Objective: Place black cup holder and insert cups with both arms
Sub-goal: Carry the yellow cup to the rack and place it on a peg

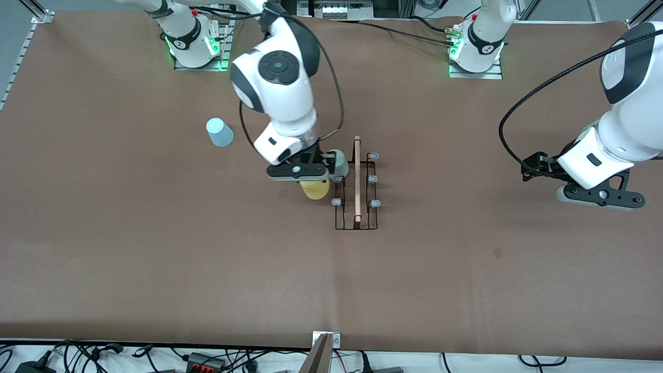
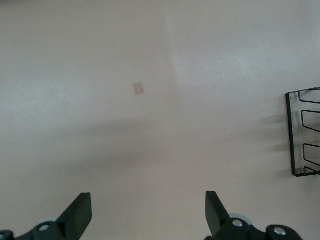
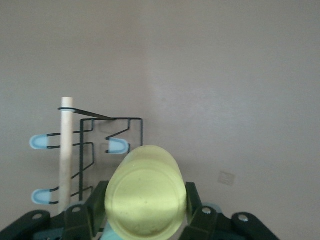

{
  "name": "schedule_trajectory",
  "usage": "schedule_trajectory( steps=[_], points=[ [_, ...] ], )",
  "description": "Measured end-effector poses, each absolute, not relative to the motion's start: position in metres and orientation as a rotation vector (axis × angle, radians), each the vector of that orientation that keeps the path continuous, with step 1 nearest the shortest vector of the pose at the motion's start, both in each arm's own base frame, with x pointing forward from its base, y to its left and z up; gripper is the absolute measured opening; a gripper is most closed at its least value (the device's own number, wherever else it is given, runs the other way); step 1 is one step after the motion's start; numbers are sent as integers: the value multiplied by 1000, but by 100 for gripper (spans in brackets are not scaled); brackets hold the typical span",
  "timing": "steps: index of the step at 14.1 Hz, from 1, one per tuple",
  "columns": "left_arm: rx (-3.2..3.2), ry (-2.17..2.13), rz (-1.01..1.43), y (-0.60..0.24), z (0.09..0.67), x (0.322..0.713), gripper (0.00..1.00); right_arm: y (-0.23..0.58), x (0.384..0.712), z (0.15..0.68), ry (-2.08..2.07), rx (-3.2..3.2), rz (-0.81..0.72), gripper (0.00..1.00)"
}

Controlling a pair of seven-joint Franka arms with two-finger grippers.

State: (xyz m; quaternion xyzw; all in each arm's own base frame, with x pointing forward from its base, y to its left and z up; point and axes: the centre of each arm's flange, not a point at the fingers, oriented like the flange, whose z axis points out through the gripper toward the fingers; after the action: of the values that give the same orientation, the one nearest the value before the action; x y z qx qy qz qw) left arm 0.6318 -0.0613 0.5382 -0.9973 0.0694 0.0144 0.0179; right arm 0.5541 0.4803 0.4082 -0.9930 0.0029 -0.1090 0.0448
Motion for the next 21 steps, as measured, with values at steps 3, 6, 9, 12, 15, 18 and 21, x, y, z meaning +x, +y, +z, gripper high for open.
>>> schedule_trajectory(
  steps=[3, 6, 9, 12, 15, 18, 21],
  points=[
    [-3098, 216, 45, -61, 538, 632, 100, 490, 560, 397, 2, -3024, -343, 66],
    [-3098, 216, 44, -61, 538, 632, 100, 496, 564, 381, -6, -3001, -368, 66],
    [-3098, 216, 44, -61, 539, 632, 100, 505, 564, 364, -23, -2980, -387, 66],
    [-3098, 216, 44, -61, 539, 632, 100, 513, 559, 349, -43, -2984, -379, 66],
    [-3098, 216, 43, -61, 539, 632, 100, 515, 557, 337, -48, -2995, -365, 89],
    [-3098, 217, 43, -62, 539, 632, 100, 512, 562, 341, -38, -2992, -380, 100],
    [-3098, 218, 43, -62, 539, 631, 100, 482, 586, 370, 36, -2997, -415, 100]
  ],
)
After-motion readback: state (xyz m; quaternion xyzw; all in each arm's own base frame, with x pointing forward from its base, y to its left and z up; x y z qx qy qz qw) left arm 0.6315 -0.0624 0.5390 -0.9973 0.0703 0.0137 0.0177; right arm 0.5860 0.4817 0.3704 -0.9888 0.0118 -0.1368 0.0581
